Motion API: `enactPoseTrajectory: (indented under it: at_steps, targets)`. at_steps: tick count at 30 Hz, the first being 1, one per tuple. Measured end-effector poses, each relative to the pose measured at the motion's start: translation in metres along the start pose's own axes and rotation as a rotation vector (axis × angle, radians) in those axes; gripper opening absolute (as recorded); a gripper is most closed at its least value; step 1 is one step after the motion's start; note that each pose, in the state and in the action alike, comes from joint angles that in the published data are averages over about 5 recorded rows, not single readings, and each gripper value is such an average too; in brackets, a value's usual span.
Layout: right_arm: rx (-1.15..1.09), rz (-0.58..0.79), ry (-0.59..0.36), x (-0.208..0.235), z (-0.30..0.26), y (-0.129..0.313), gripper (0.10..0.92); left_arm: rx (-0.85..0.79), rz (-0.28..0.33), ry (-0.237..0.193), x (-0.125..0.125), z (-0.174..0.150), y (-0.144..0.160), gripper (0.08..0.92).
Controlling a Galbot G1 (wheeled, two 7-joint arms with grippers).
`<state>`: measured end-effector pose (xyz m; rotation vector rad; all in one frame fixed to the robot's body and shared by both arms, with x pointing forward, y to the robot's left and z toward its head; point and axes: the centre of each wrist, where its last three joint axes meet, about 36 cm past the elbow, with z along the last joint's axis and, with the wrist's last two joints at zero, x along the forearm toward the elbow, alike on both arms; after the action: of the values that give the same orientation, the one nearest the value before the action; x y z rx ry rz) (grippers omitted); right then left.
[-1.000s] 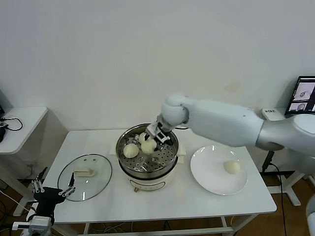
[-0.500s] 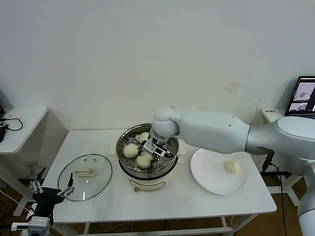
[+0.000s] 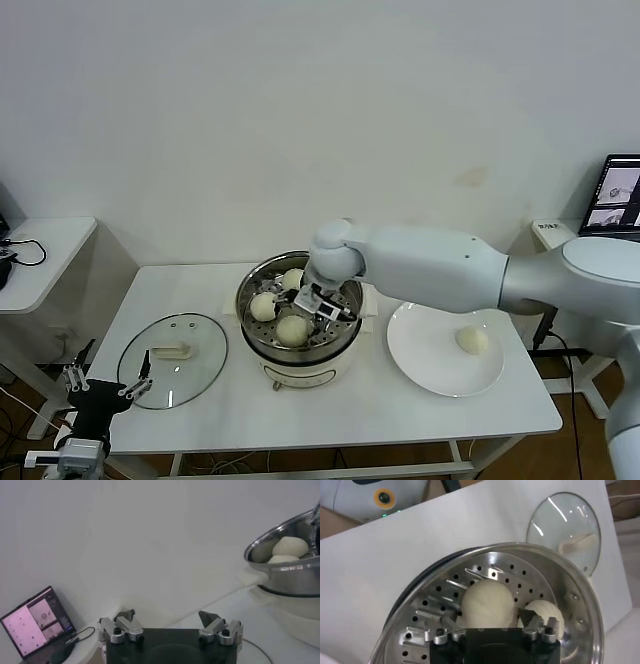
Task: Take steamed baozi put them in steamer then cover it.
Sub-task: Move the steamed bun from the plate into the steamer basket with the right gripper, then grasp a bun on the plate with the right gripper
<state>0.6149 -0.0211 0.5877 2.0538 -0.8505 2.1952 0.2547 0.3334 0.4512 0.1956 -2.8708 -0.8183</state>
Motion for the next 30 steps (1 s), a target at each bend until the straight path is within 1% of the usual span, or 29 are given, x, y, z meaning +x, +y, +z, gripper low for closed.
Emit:
enactPoseTrajectory:
  at_steps: [4, 9, 13, 16, 22, 30]
  targets:
    - [-0.011, 0.017, 0.011, 0.013, 0.004, -0.001, 0.822, -0.004, 0.002, -0.002, 0.000, 0.000, 0.001, 0.823]
    - [-0.070, 0.038, 0.043, 0.040, 0.017, 0.002, 0.823, -0.011, 0.004, -0.007, -0.002, -0.001, 0.003, 0.823]
    - [-0.167, 0.050, 0.084, 0.068, 0.032, 0.012, 0.822, -0.015, 0.008, -0.013, -0.003, -0.002, 0.004, 0.823]
    - [-0.269, 0.056, 0.115, 0.088, 0.046, 0.028, 0.823, -0.016, 0.013, -0.018, -0.004, -0.003, 0.004, 0.823]
    - [-0.489, 0.066, 0.178, 0.120, 0.077, 0.081, 0.823, -0.018, 0.026, -0.031, -0.007, -0.006, 0.003, 0.823]
    - [-0.748, 0.052, 0.252, 0.143, 0.118, 0.189, 0.823, -0.020, 0.042, -0.038, -0.009, -0.007, -0.001, 0.823]
